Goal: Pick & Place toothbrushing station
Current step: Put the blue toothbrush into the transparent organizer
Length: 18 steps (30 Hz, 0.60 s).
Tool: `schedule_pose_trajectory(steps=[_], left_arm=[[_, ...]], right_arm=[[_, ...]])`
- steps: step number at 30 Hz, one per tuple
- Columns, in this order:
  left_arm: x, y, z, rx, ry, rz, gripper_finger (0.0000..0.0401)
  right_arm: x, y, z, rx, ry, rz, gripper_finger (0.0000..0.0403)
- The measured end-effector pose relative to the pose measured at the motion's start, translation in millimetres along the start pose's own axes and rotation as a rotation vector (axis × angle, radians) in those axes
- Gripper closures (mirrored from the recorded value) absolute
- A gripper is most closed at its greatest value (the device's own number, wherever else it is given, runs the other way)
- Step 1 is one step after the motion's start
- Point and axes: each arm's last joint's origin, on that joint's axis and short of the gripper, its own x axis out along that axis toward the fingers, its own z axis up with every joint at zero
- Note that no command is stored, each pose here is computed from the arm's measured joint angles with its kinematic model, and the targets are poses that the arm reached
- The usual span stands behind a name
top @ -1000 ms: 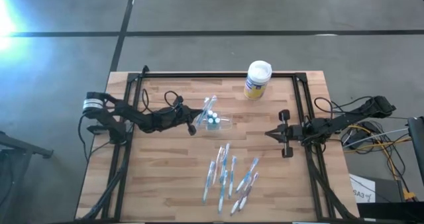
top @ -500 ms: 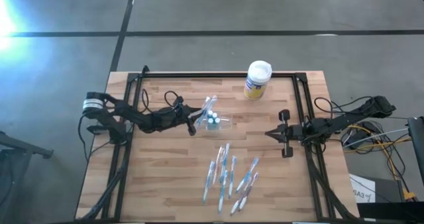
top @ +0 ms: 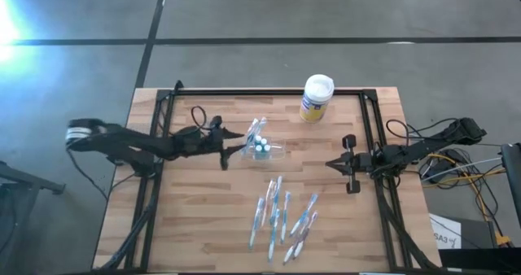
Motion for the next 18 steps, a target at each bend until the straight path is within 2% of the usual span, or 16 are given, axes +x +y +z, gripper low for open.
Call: schedule_pose_trajectory(steps=[6, 8, 14, 16, 18], left_arm=[[-33, -3, 32, 0.027, -0.110, -0.252, 0.0238], [-43, -4, 39, 0.026, -0.149, -0.295, 0.0254], [-71, -4, 57, 0.049, -0.240, -0.304, 0.0344], [-80, -2, 59, 0.078, -0.247, -0.273, 0.0381], [-88, 1, 60, 0.111, -0.243, -0.204, 0.0393]], right_arm=[[0, 0, 0, 0.004, 0.001, 0.000, 0.0394], [0, 0, 0, 0.004, 0.001, 0.000, 0.0394], [0, 0, 0, 0.007, 0.001, 0.000, 0.0394], [0, 0, 0, 0.006, 0.001, 0.000, 0.0394], [0, 0, 0, 0.003, 0.001, 0.000, 0.0394]])
